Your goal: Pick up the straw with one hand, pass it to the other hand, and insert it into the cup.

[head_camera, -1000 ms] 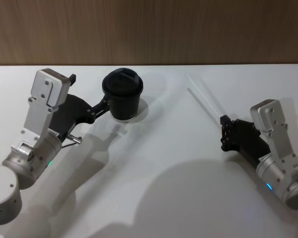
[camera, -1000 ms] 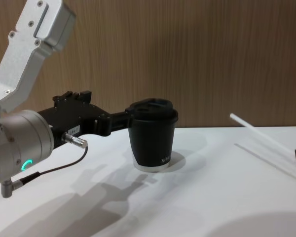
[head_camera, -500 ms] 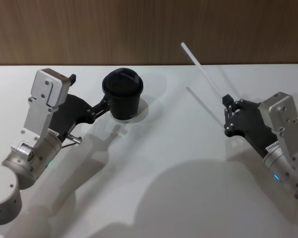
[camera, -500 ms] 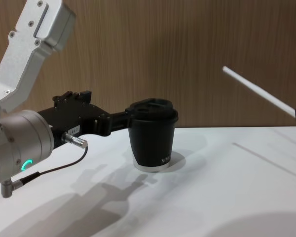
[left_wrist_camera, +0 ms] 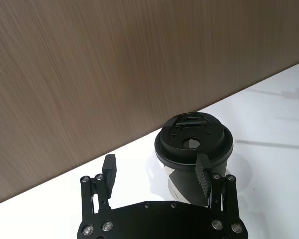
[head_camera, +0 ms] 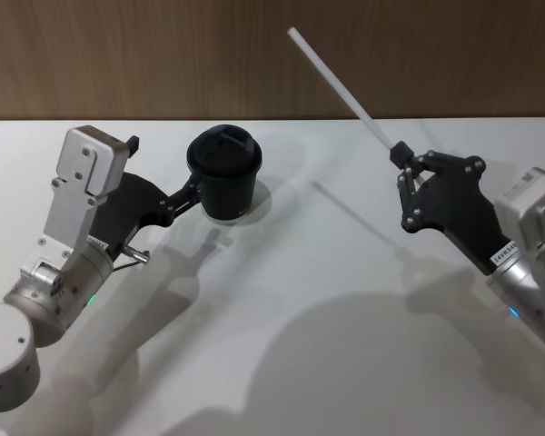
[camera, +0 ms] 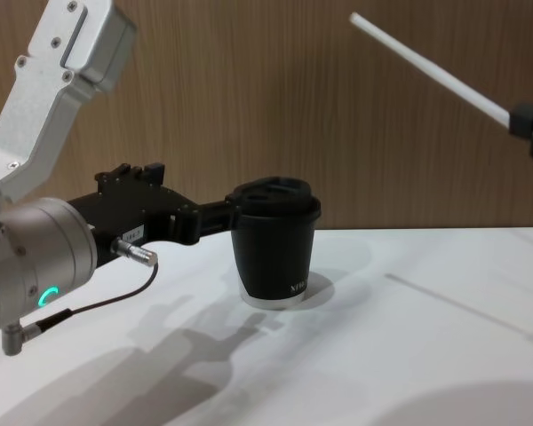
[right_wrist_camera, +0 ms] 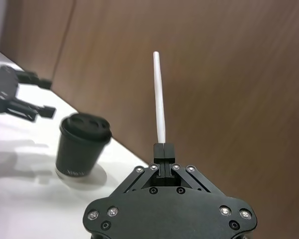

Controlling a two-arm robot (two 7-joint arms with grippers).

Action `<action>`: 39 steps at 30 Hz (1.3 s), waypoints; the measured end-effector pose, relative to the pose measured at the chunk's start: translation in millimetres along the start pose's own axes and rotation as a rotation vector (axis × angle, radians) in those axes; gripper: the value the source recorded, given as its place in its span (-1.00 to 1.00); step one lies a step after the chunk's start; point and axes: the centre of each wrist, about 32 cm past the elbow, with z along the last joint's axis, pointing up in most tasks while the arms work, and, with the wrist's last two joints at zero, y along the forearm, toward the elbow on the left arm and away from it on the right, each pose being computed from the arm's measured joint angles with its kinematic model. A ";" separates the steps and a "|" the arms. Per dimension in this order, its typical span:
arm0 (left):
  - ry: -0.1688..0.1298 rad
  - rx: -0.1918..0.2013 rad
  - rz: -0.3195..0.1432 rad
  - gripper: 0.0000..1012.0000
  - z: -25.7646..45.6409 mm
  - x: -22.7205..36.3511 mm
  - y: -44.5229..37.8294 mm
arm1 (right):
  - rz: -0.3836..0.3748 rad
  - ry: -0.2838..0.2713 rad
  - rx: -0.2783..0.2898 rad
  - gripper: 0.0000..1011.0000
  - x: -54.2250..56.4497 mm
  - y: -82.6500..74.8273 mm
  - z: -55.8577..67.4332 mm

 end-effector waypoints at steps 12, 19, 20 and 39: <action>0.000 0.000 0.000 0.98 0.0 0.0 0.0 | 0.107 -0.024 0.177 -1.00 7.7 10.6 15.8; 0.000 0.000 0.000 0.98 0.0 0.0 0.0 | 0.148 -0.029 0.242 -1.00 10.4 16.4 23.4; 0.000 0.000 0.000 0.98 0.0 0.0 0.0 | 0.152 -0.029 0.247 -1.00 10.6 16.9 23.9; 0.030 -0.008 -0.027 0.98 3.2 4.6 1.3 | 0.204 -0.024 0.296 -1.00 11.5 24.2 31.7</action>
